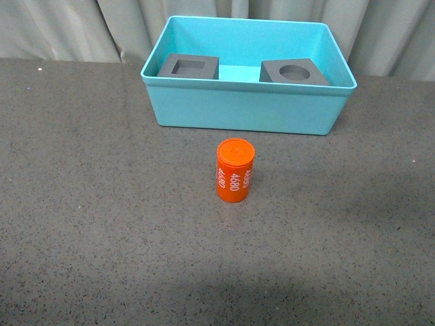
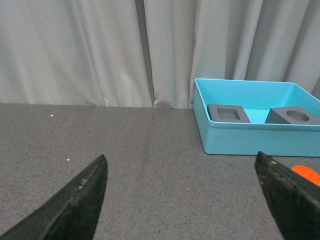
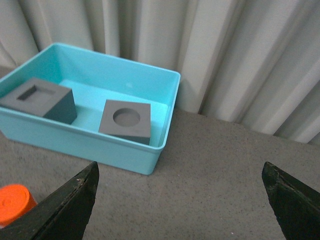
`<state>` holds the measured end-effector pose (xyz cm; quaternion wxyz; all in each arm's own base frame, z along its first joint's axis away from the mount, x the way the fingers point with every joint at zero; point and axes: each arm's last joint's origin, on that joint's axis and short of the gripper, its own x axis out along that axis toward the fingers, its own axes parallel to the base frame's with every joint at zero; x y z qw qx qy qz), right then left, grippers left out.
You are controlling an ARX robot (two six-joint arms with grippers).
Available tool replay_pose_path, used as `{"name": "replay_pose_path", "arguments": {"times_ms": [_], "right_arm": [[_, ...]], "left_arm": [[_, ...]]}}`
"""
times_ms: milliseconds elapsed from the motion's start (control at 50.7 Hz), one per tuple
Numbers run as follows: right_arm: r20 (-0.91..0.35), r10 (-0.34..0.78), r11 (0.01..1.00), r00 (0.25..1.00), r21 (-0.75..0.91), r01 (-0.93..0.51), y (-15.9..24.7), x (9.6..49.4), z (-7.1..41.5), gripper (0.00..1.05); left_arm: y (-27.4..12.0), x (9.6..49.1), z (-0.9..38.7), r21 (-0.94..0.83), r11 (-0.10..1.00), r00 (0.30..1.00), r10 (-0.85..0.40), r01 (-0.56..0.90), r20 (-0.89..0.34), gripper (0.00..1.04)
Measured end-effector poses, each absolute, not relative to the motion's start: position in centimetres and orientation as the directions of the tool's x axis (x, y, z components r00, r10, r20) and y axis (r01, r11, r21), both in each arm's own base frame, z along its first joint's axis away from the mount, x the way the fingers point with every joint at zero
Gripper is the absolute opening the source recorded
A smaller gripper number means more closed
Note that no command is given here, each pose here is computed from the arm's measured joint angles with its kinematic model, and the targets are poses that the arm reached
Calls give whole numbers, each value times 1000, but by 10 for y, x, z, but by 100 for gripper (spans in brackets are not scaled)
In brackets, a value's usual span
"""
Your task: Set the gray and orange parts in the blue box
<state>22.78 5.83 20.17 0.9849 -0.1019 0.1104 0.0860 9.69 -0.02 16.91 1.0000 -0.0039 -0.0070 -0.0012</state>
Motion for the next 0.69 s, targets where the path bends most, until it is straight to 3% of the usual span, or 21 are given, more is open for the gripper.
{"name": "replay_pose_path", "arguments": {"times_ms": [79, 316, 473, 690], "right_arm": [[-293, 189, 946, 937, -201, -253, 64, 232, 199, 95], [-500, 387, 865, 775, -94, -492, 94, 269, 195, 95], [-637, 518, 753, 570, 24, -658, 125, 300, 195, 95], [-761, 487, 681, 429, 23, -732, 156, 317, 170, 95]], "left_arm": [[0, 97, 169, -7, 1000, 1000, -2, 2, 14, 100], [0, 97, 169, -5, 1000, 1000, -2, 2, 14, 98], [0, 97, 169, -5, 1000, 1000, -2, 2, 14, 98], [0, 97, 169, -5, 1000, 1000, -2, 2, 14, 98]]}}
